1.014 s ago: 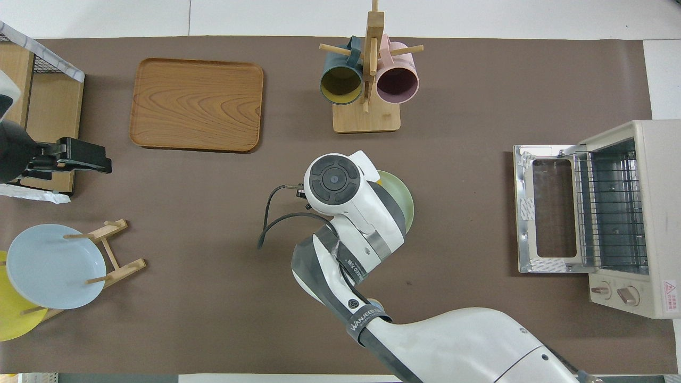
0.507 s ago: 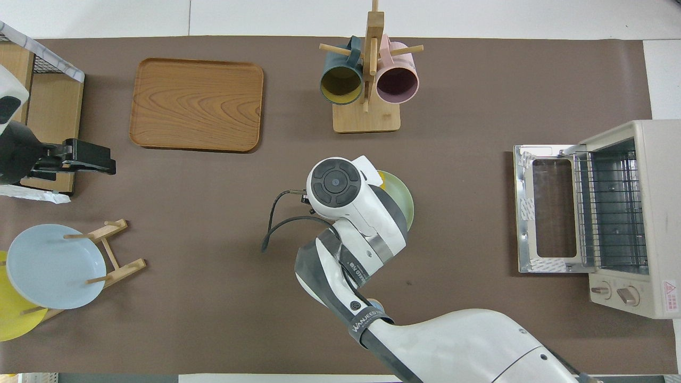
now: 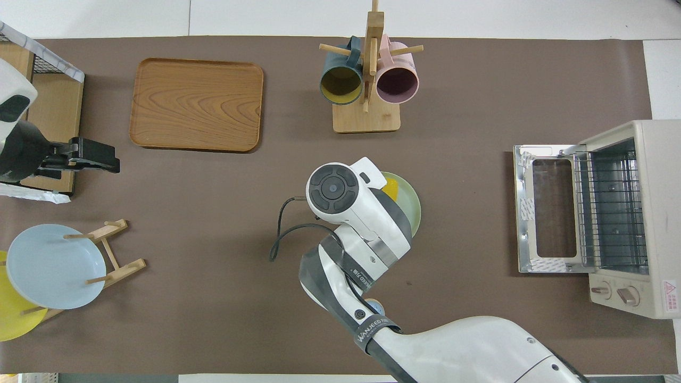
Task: Put corn in oven
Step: 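Carry the corn with the right gripper into the open oven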
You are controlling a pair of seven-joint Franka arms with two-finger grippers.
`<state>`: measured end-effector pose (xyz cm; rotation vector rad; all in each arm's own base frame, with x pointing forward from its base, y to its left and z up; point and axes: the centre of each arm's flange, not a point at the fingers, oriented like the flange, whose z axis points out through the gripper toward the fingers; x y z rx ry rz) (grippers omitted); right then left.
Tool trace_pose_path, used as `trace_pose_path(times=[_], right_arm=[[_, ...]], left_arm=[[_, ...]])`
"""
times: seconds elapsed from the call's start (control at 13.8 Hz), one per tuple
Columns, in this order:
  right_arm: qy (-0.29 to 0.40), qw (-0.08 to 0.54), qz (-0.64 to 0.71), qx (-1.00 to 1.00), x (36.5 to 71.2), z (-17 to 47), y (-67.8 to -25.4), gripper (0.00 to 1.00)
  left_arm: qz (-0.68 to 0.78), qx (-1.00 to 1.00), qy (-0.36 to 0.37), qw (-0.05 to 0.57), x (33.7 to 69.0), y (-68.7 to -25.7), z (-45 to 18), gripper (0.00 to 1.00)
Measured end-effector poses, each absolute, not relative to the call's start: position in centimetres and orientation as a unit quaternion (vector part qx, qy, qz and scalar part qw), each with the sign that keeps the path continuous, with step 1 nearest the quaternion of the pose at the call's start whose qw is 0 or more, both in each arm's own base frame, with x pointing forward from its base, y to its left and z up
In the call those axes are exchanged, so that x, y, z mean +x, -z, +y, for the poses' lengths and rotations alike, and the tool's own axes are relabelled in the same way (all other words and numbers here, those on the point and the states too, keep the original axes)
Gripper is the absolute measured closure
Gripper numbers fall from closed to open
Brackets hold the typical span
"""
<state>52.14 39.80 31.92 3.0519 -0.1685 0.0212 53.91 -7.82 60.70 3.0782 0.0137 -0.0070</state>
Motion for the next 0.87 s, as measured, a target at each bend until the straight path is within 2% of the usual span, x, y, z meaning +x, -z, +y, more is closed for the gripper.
trace_pose_path(times=[0.22,0.36,0.65,0.87], right_arm=[[0.002,0.112,-0.012,0.994,53.9,37.9,-35.2,0.97],[0.024,0.138,-0.017,0.99,55.5,34.3,-36.3,0.97],[0.071,0.159,-0.02,0.985,58.3,23.5,-39.4,0.97],[0.099,0.153,-0.013,0.983,58.1,14.3,-40.7,0.97]], left_arm=[[0.004,0.999,0.006,0.031,54.2,-60.1,-7.9,0.0],[0.004,0.999,0.006,0.031,54.2,-60.2,-7.9,0.0],[0.004,0.999,0.006,0.031,54.2,-60.2,-7.9,0.0],[-0.002,1.0,0.005,0.031,54.2,-60.2,-7.9,0.0]])
